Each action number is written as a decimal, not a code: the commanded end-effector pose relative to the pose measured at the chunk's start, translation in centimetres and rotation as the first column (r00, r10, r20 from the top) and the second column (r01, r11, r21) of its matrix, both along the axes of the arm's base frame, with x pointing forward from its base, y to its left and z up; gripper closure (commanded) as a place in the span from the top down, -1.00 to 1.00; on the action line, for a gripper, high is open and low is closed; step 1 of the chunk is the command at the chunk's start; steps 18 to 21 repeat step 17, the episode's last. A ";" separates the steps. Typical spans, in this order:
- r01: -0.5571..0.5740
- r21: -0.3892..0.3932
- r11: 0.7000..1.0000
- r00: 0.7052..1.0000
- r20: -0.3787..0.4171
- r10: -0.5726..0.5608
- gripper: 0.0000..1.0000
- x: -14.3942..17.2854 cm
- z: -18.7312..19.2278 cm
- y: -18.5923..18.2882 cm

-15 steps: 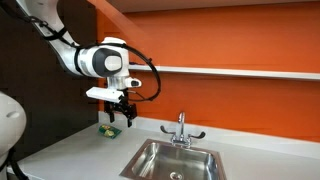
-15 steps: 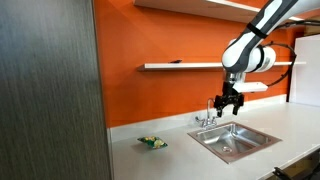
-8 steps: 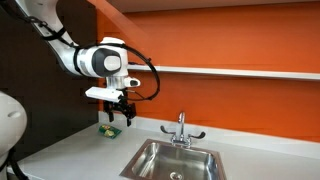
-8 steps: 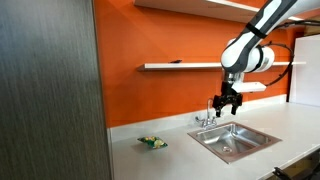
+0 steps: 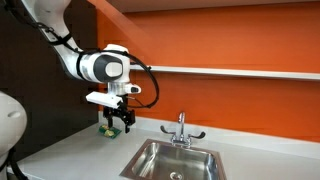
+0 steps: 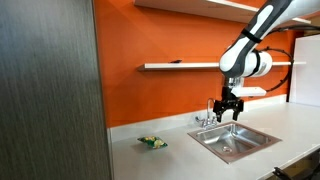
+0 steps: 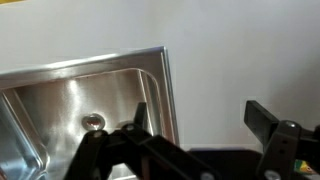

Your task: Put the blue snack packet on the bottom shelf

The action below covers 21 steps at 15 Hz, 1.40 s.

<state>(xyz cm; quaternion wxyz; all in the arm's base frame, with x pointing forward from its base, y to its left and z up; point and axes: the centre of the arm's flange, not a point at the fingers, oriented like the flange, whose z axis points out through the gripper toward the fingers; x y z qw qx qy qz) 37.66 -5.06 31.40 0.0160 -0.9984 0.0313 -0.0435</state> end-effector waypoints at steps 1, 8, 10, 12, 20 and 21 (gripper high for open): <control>0.012 0.023 1.000 0.999 -0.034 -0.011 1.00 1.4 -2.2 -1.0; -0.077 0.002 0.997 0.997 -0.026 0.077 1.00 2.6 -4.8 -1.3; -0.094 0.003 0.996 0.995 -0.017 0.094 1.00 2.9 -5.2 -1.4; -0.087 0.004 0.996 0.996 -0.023 0.087 1.00 3.0 -5.4 -1.4; -0.071 -0.005 0.997 0.997 -0.036 0.070 1.00 2.4 -5.3 -1.1; -0.071 -0.005 0.997 0.997 -0.036 0.070 1.00 2.4 -5.3 -1.1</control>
